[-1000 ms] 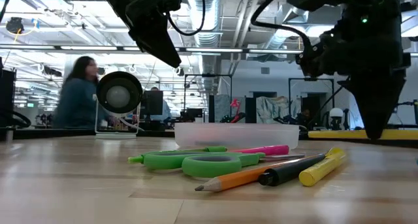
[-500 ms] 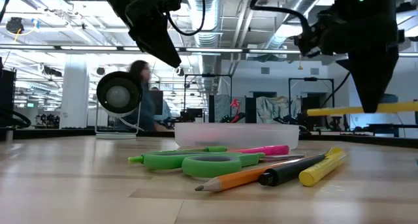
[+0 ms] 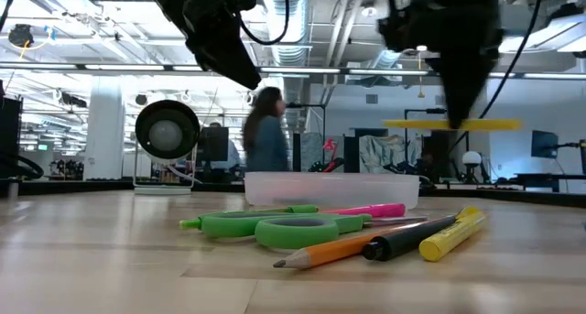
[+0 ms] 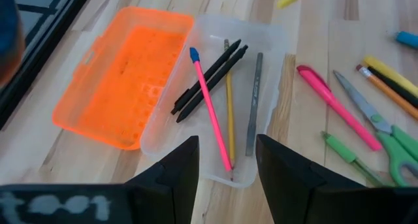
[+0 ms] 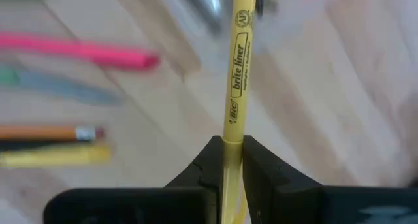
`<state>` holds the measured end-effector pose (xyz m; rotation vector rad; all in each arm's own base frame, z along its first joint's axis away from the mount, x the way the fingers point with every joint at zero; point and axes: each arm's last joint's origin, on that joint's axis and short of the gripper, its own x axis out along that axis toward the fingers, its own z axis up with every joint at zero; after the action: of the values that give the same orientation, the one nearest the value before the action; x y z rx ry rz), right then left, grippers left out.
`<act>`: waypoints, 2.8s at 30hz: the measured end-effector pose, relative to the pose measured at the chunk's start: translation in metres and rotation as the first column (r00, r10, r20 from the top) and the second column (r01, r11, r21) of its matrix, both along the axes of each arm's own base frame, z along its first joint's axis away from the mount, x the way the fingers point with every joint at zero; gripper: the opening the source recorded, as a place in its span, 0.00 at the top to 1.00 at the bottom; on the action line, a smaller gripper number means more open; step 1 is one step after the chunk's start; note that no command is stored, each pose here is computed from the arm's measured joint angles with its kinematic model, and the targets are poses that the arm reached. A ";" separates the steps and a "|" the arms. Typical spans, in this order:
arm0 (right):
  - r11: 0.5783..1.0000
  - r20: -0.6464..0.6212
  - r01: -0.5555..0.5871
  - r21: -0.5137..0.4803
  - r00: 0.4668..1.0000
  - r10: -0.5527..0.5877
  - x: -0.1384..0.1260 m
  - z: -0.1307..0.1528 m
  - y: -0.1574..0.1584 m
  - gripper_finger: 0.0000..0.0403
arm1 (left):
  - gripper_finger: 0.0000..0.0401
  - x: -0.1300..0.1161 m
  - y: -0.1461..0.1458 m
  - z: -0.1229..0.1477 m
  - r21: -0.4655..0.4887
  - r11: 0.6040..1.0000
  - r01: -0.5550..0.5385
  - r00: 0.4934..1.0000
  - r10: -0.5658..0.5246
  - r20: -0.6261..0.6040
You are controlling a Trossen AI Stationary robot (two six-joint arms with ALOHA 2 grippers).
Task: Pick & place school supplies into a supply box
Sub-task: Put the top yellow pen into the orange supply box, then put the green pen into the orange supply box
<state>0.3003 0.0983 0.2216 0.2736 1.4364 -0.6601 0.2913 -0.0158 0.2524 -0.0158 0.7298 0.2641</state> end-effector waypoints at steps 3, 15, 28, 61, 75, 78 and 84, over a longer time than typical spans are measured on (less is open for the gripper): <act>1.000 0.058 -0.030 -0.003 0.998 0.030 0.012 0.000 -0.015 0.94 | 0.65 0.000 0.000 0.000 0.003 1.000 -0.003 1.000 0.003 0.002; 0.994 0.280 -0.104 -0.024 0.954 0.106 0.052 0.005 -0.089 0.94 | 0.65 0.000 0.000 0.000 0.002 1.000 -0.005 1.000 0.005 -0.004; 0.959 0.281 -0.274 -0.072 0.917 0.283 0.059 0.006 -0.103 0.88 | 0.65 -0.001 0.001 -0.001 -0.010 0.999 -0.042 0.999 0.042 -0.002; 0.937 0.385 -0.259 -0.234 0.861 0.334 -0.025 0.051 -0.063 0.75 | 0.65 0.011 -0.034 -0.020 -0.219 0.976 -0.017 1.000 0.018 0.003; 0.928 0.770 -0.317 -0.194 0.537 0.344 -0.123 0.041 -0.033 0.75 | 0.65 0.041 -0.065 -0.064 -0.432 0.902 -0.004 1.000 0.006 0.003; 0.924 0.814 -0.339 -0.177 0.478 0.331 -0.138 0.037 -0.030 0.75 | 0.65 0.042 -0.071 -0.071 -0.452 0.892 -0.024 1.000 0.019 -0.015; 0.925 0.819 -0.353 -0.139 0.485 0.308 -0.155 0.021 -0.031 0.75 | 0.65 0.049 -0.088 -0.092 -0.494 0.867 -0.065 0.997 0.042 -0.057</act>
<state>0.1449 0.0678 0.2422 0.2797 0.5242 -0.0980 0.3407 -0.1035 0.1607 -0.5243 0.8277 0.1225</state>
